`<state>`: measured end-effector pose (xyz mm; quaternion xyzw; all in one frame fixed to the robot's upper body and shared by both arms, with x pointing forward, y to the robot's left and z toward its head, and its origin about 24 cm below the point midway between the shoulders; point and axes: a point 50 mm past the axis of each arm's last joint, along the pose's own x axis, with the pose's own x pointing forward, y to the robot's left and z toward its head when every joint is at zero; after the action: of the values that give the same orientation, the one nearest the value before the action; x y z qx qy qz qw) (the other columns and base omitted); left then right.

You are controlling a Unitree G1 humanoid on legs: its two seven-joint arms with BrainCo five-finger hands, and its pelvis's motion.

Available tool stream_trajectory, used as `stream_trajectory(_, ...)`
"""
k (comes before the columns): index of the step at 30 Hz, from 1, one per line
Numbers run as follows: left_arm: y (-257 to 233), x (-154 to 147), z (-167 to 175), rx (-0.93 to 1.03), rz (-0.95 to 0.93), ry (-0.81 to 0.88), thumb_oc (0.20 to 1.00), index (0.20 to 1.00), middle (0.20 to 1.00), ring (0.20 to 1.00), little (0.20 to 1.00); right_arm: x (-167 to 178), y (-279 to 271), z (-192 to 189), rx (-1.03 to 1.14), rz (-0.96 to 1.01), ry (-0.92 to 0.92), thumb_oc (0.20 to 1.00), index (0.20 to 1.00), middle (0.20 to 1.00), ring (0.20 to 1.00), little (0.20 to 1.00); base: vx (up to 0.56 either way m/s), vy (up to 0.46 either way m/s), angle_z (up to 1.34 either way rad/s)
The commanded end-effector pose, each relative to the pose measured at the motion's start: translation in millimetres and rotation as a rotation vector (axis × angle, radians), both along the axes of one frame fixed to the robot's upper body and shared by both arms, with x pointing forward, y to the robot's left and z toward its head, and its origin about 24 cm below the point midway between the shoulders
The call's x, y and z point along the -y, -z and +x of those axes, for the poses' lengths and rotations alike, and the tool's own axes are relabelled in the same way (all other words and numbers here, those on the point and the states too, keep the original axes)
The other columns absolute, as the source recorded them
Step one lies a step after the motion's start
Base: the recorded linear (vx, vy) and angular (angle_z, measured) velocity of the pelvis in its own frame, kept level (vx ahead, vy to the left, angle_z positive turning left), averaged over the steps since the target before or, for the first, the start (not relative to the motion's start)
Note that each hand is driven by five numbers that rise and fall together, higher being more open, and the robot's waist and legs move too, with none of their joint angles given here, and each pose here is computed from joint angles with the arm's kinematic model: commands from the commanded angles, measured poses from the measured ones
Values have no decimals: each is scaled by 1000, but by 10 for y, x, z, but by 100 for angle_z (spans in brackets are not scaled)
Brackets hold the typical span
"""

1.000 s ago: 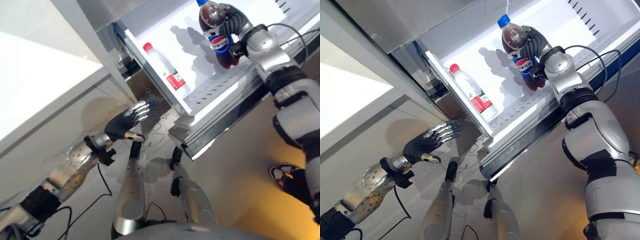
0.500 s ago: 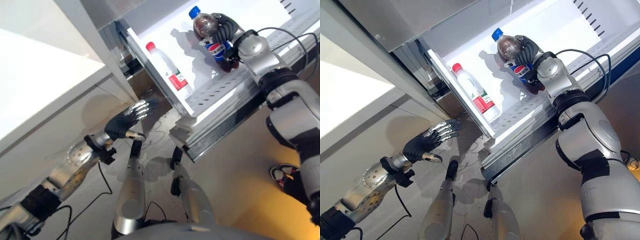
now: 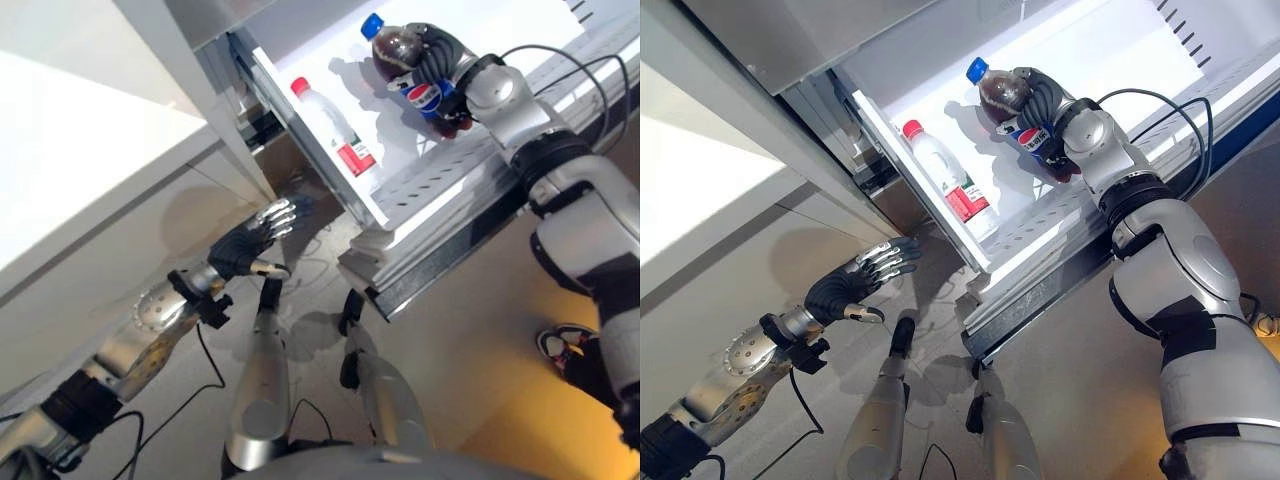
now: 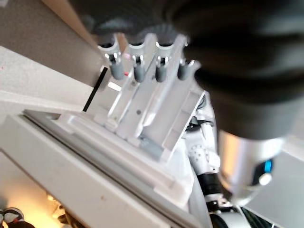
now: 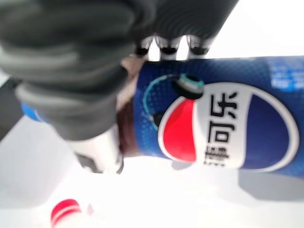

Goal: Take the drinks into the refrigerator

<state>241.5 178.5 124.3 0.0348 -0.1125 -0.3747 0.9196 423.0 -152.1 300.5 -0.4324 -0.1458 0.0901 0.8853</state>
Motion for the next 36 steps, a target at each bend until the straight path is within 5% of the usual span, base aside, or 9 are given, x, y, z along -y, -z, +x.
stream_trajectory(1, -272, 68, -140, 141, 2, 71, 1000, 1000, 1000, 1000, 1000, -294, 408, 33, -56, 31, -65, 1000, 1000, 1000, 1000, 1000, -2, 3, 6)
stream_trajectory(25, -340, 11, -119, 164, 29, 58, 1000, 1000, 1000, 1000, 1000, -436, 203, -52, 4, 61, -175, 1000, 1000, 1000, 1000, 1000, 0, 0, 0)
stream_trajectory(31, -371, -101, -93, 192, 57, 8, 1000, 1000, 1000, 1000, 1000, -474, -251, -454, 162, 74, -425, 1000, 1000, 1000, 1000, 1000, 0, 0, 0)
stream_trajectory(36, -360, -243, -96, 197, 55, -58, 1000, 1000, 1000, 1000, 1000, 20, -448, -935, 288, 124, -507, 1000, 1000, 1000, 1000, 1000, 42, 11, -1)
